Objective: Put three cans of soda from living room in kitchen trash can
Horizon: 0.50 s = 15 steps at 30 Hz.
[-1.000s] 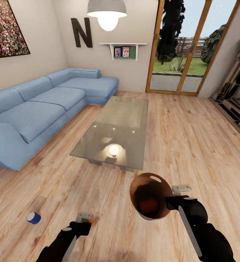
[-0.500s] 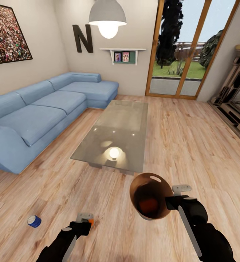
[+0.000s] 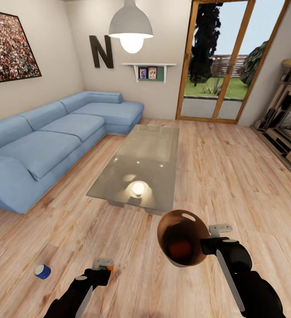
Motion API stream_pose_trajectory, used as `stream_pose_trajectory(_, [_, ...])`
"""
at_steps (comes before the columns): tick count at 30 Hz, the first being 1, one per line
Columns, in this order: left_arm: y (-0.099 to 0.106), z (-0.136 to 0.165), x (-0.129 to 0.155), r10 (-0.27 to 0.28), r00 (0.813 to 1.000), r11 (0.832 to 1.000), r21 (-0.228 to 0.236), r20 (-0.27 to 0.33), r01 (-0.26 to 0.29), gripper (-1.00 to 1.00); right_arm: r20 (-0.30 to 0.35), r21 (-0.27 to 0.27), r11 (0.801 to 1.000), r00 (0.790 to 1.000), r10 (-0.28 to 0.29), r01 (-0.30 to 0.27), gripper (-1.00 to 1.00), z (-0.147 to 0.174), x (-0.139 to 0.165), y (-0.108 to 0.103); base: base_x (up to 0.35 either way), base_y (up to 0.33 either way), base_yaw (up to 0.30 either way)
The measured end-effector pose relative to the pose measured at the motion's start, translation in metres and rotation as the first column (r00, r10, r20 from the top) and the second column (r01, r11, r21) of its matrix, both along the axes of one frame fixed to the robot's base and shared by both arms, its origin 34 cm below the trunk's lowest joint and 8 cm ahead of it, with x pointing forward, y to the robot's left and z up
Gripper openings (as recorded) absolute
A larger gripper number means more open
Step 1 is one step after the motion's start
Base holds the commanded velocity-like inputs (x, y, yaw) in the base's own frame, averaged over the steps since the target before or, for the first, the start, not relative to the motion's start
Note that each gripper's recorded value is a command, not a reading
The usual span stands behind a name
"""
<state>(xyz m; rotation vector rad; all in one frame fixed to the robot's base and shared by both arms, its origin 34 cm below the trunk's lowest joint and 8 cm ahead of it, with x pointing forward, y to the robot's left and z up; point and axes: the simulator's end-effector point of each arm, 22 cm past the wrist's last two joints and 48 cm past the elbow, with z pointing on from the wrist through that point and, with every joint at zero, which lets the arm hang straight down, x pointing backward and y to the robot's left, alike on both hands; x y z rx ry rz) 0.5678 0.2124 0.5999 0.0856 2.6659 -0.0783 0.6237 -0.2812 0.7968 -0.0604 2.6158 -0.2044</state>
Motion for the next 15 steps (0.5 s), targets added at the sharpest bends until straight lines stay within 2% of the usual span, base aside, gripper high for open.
stream_pose_trajectory(15, [0.0, 0.029, 0.004, 0.0, 1.0, 1.0, 0.001, 0.023, 0.0, -1.0, 0.021, -0.001, 1.0, 1.0, 0.001, -0.001, -1.0, 0.029, 0.0, 0.0, 0.0, 0.0, 0.0])
